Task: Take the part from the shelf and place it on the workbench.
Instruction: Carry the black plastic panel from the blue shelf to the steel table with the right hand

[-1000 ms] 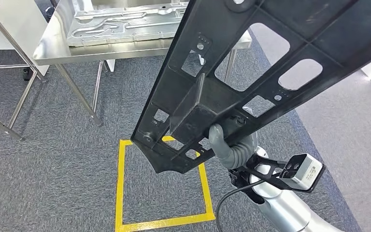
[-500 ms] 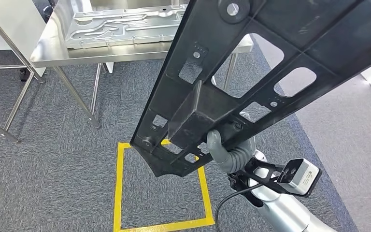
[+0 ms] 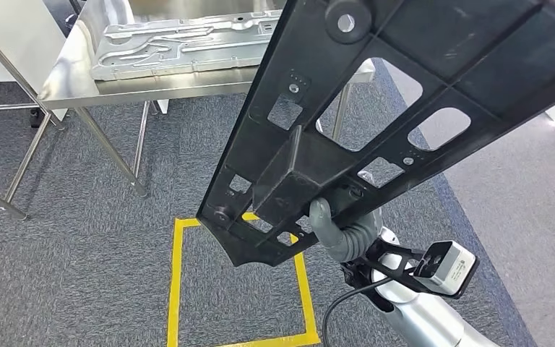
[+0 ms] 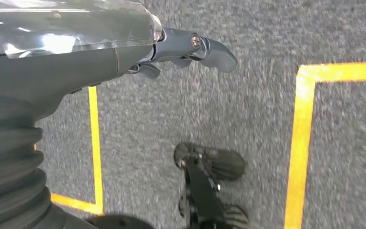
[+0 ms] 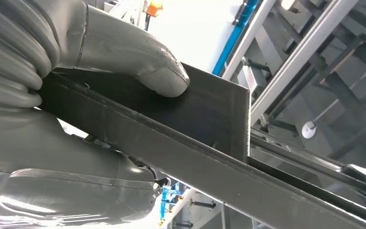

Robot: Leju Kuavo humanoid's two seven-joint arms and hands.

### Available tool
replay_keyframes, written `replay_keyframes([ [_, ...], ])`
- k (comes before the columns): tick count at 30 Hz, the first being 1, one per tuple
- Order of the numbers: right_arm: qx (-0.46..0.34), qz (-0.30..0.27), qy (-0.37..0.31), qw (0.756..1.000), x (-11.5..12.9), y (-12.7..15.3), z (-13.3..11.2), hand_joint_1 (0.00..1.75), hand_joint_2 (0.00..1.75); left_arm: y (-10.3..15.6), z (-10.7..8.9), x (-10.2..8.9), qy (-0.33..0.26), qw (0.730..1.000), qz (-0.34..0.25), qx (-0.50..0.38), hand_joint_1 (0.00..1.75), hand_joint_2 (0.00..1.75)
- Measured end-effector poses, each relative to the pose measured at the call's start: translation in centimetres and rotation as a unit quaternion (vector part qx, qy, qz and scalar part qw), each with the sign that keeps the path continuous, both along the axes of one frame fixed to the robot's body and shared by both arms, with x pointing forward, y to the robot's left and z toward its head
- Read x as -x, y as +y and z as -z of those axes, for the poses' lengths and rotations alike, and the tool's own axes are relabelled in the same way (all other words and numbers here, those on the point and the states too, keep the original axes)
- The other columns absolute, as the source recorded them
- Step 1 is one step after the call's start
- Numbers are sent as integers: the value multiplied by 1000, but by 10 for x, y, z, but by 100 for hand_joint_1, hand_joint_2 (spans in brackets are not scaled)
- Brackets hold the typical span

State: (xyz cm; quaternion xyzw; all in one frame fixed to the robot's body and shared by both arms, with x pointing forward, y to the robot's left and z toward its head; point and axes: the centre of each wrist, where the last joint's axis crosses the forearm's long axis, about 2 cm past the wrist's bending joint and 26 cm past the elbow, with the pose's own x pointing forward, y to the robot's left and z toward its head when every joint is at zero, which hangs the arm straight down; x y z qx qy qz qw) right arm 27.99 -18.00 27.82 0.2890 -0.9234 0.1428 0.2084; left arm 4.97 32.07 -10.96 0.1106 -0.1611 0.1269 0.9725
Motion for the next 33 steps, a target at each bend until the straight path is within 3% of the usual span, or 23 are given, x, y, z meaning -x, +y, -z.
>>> replay_keyframes([
  [33, 1, -3, 1, 1000, 1, -1, 3, 175, 175, -3, 0, 1, 3, 1000, -3, 1, 0, 175],
])
